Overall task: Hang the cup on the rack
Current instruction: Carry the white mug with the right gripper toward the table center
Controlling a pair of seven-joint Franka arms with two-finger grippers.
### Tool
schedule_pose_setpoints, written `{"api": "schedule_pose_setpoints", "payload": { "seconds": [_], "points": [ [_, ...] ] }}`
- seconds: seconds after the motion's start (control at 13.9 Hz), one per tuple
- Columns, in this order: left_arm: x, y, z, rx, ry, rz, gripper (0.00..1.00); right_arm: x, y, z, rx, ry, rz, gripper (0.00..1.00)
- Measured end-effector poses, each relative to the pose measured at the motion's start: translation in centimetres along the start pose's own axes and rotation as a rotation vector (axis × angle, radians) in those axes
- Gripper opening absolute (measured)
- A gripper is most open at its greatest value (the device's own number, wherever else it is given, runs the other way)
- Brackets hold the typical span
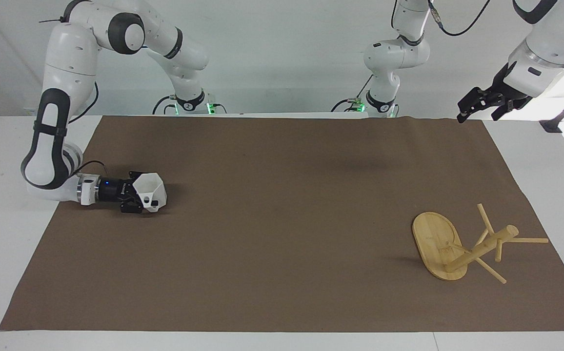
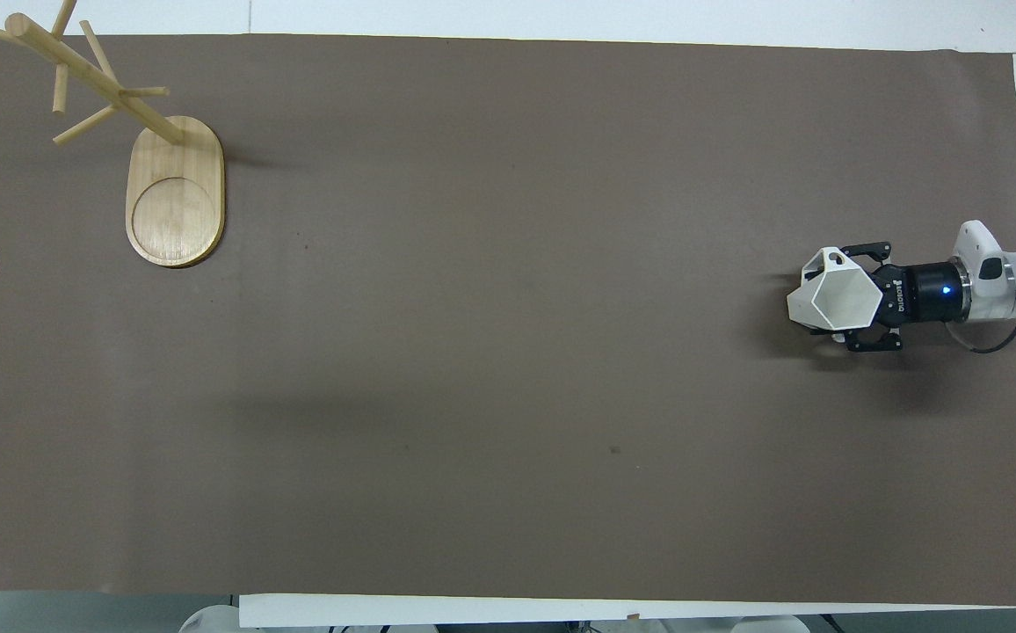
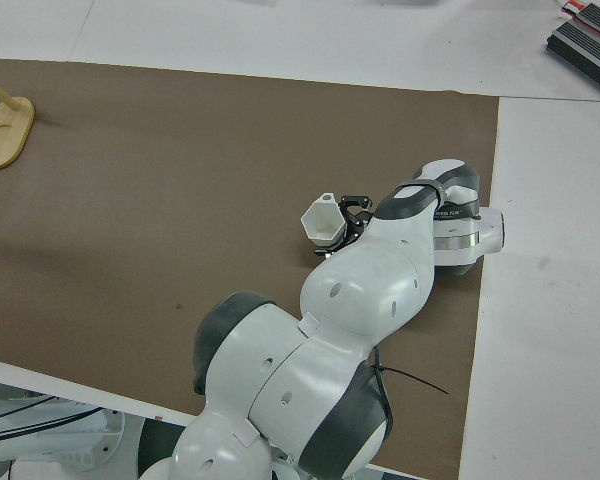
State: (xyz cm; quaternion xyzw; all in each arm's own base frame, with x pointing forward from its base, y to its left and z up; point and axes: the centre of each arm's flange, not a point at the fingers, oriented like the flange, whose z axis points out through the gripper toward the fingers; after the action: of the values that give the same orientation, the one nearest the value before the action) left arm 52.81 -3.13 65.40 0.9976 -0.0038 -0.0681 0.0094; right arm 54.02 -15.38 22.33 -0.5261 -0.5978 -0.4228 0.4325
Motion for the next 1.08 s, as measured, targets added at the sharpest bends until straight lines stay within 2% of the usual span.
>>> {"api": "schedule_pose_setpoints", "payload": {
  "seconds": [0.14, 0.29, 0.36, 0.5, 0.72, 1.08],
  "points": [
    [0.0, 0.0, 0.0, 0.000, 0.000, 0.000, 1.00, 3.3, 2.1, 3.0, 0.032, 0.012, 0.022, 0.78],
    [0.0, 0.0, 0.0, 0.000, 0.000, 0.000, 1.00, 6.7, 4.6, 8.0, 0.060, 0.043, 0.045, 0.78],
    [0.0, 0.0, 0.0, 0.000, 0.000, 0.000, 1.00, 7.9, 5.6, 10.7, 0.067, 0.042, 0.042, 0.78],
    [0.0, 0.0, 0.0, 0.000, 0.000, 0.000, 1.00, 9.8, 7.3, 16.1, 0.079, 0.001, 0.060, 0.78],
    [0.0, 0.0, 0.0, 0.000, 0.000, 0.000, 1.00, 12.7, 9.0, 22.7, 0.042, -0.018, 0.101, 0.78],
    [0.0, 0.0, 0.0, 0.000, 0.000, 0.000, 1.00, 16.7, 9.7, 30.5, -0.016, 0.027, 0.112, 0.78]
  ]
}}
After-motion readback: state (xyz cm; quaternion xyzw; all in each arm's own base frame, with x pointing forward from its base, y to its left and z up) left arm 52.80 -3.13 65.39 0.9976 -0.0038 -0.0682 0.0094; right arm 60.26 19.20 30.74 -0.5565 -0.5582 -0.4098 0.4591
